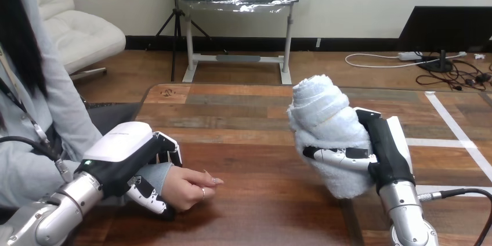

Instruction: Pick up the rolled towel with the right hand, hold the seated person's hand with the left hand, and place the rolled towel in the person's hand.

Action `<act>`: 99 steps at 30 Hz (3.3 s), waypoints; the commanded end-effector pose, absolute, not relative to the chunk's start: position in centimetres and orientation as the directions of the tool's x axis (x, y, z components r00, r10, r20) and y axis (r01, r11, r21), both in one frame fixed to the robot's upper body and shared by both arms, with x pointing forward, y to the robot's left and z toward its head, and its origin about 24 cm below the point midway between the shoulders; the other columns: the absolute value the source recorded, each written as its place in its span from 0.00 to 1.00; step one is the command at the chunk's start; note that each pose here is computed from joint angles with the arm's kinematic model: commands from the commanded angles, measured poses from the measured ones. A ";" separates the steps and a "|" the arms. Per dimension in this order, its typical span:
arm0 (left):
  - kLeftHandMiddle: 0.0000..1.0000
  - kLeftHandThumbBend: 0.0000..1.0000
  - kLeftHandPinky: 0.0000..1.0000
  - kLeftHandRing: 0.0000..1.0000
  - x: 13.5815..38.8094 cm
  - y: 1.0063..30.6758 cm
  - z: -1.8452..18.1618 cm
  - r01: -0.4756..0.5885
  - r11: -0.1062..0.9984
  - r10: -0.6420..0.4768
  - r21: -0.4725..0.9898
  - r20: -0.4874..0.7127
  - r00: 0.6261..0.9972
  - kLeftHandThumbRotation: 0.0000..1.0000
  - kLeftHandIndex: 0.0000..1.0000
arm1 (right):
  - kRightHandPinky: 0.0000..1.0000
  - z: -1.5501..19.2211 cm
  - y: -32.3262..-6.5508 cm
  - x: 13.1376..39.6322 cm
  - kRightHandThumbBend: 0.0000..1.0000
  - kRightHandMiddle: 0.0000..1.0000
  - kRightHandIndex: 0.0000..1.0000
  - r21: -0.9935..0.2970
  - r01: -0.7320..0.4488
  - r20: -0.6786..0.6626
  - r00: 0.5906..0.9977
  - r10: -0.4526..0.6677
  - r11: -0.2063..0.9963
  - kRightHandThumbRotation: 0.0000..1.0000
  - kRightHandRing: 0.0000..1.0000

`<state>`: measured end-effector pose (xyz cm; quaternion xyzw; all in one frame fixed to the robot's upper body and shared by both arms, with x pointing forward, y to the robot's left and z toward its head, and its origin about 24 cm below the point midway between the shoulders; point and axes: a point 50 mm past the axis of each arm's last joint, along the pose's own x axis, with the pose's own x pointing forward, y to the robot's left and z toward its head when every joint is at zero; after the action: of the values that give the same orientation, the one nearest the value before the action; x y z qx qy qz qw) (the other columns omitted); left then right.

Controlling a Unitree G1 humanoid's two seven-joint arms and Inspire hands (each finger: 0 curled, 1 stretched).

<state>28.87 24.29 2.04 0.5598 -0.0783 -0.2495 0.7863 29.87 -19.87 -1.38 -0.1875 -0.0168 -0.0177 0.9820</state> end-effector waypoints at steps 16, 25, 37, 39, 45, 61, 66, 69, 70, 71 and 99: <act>0.38 0.99 0.27 0.32 30.7 23.5 7.0 0.119 0.338 -0.534 0.934 0.086 0.841 0.00 0.40 | 0.27 1.3 -18.7 31.7 0.85 0.41 0.44 -0.333 0.066 0.174 0.985 -0.008 0.941 0.00 0.31; 0.39 0.99 0.28 0.33 30.8 24.1 7.2 0.115 0.343 -0.503 0.932 0.079 0.861 0.00 0.41 | 0.27 1.2 -18.8 31.6 0.85 0.41 0.44 -0.332 0.071 0.170 0.985 -0.014 0.941 0.01 0.31; 0.39 0.99 0.28 0.33 30.5 24.6 7.1 0.108 0.355 -0.496 0.929 0.090 0.864 0.00 0.41 | 0.27 1.1 -19.1 31.5 0.85 0.41 0.44 -0.323 0.081 0.169 0.985 -0.027 0.943 0.01 0.32; 0.39 0.99 0.28 0.33 30.5 24.6 7.1 0.106 0.358 -0.497 0.928 0.093 0.863 0.00 0.41 | 0.27 1.1 -19.1 31.5 0.86 0.41 0.44 -0.320 0.083 0.167 0.985 -0.029 0.944 0.02 0.32; 0.39 0.99 0.27 0.32 30.4 24.5 7.2 0.103 0.361 -0.504 0.927 0.101 0.858 0.00 0.41 | 0.27 1.1 -19.1 31.5 0.86 0.41 0.44 -0.320 0.086 0.170 0.985 -0.032 0.943 0.02 0.31; 0.39 1.00 0.27 0.32 30.6 24.1 7.6 0.102 0.368 -0.517 0.924 0.113 0.848 0.00 0.41 | 0.26 1.1 -18.5 31.6 0.85 0.40 0.44 -0.339 0.069 0.171 0.985 -0.010 0.938 0.01 0.31; 0.39 1.00 0.27 0.33 30.6 23.9 7.7 0.101 0.371 -0.524 0.923 0.119 0.844 0.00 0.41 | 0.25 1.0 -18.1 31.6 0.85 0.40 0.44 -0.344 0.063 0.169 0.986 -0.005 0.937 0.02 0.30; 0.39 1.00 0.28 0.33 30.6 23.8 7.8 0.101 0.372 -0.528 0.923 0.121 0.841 0.00 0.40 | 0.25 1.0 -17.9 31.6 0.86 0.39 0.44 -0.345 0.057 0.164 0.986 0.001 0.937 0.02 0.29; 0.39 1.00 0.28 0.33 30.6 23.8 7.8 0.101 0.372 -0.528 0.923 0.121 0.840 0.00 0.40 | 0.25 1.0 -17.8 31.6 0.86 0.39 0.43 -0.346 0.055 0.163 0.987 0.002 0.937 0.02 0.29; 0.39 1.00 0.28 0.33 30.6 23.8 7.8 0.102 0.374 -0.530 0.922 0.122 0.839 0.00 0.40 | 0.25 0.9 -17.7 31.7 0.86 0.39 0.43 -0.353 0.051 0.160 0.987 0.007 0.934 0.02 0.29; 0.39 1.00 0.28 0.33 30.7 23.1 8.2 0.097 0.378 -0.548 0.921 0.139 0.825 0.00 0.40 | 0.25 1.2 -15.6 31.9 0.87 0.38 0.43 -0.343 0.002 0.179 0.982 0.063 0.939 0.01 0.28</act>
<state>29.07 24.00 4.12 0.5357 -0.1285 -0.2422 0.7987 29.65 -16.25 -2.14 -0.1811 -0.0194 0.0201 0.9831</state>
